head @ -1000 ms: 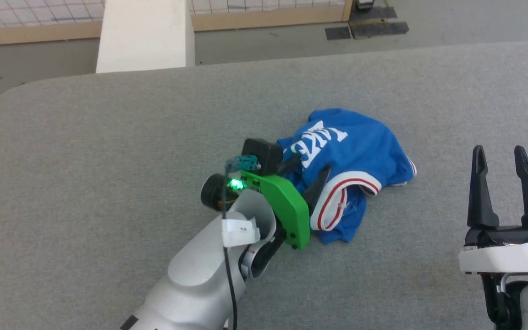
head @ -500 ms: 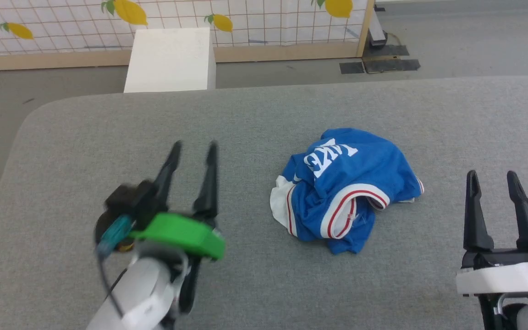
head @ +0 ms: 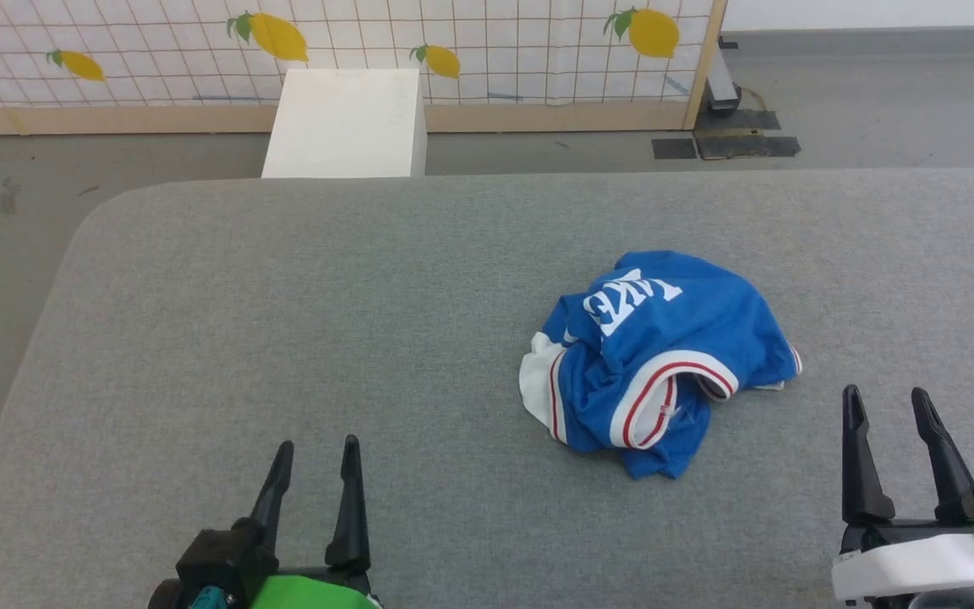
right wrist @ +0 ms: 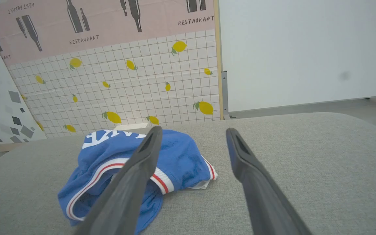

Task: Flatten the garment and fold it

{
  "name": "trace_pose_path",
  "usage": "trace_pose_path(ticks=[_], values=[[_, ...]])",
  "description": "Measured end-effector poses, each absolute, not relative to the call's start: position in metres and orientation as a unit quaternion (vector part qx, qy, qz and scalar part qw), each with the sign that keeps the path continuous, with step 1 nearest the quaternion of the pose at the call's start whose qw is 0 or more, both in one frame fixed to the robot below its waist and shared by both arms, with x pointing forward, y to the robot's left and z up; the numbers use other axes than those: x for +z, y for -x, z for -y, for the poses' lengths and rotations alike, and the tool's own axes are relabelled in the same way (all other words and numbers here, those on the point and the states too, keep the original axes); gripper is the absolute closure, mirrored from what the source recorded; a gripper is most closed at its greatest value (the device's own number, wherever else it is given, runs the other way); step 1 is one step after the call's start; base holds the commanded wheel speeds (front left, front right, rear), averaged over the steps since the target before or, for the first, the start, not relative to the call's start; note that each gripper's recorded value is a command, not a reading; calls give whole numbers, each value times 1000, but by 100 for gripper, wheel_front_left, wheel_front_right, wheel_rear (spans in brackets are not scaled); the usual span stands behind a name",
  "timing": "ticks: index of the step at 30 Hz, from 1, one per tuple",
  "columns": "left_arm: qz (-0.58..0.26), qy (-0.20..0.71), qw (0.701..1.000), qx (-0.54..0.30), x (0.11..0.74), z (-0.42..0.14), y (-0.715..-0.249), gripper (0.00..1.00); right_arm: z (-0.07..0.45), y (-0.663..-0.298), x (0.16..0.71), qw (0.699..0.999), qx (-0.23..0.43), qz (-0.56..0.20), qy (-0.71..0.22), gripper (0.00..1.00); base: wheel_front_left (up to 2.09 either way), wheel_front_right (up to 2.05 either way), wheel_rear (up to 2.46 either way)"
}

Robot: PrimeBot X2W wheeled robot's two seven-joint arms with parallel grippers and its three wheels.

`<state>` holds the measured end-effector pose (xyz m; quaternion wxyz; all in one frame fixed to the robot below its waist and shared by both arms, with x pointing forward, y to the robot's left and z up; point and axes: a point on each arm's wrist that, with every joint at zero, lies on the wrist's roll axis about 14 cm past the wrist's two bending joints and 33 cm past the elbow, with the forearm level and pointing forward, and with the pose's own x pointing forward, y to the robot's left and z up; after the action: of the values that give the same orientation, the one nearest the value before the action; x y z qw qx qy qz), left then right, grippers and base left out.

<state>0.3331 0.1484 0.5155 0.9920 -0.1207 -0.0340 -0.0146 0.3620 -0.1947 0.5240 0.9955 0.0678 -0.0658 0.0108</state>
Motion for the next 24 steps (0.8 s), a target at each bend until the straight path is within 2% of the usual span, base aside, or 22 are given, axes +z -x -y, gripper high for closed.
trace_pose_path(ticks=[4,11,17,24], values=[[37,125,991,-15,515,-148,-335,0,193,-370,520,996,13,49,-68,0,0,0,0],[35,117,992,-30,513,-140,-350,0,193,-426,550,997,40,35,-50,0,0,0,0],[23,117,992,-35,504,-136,-361,0,198,-465,528,994,77,-83,-6,0,0,0,0],[9,118,992,-36,494,-134,-373,0,201,-484,468,964,109,-237,56,0,0,0,0]])
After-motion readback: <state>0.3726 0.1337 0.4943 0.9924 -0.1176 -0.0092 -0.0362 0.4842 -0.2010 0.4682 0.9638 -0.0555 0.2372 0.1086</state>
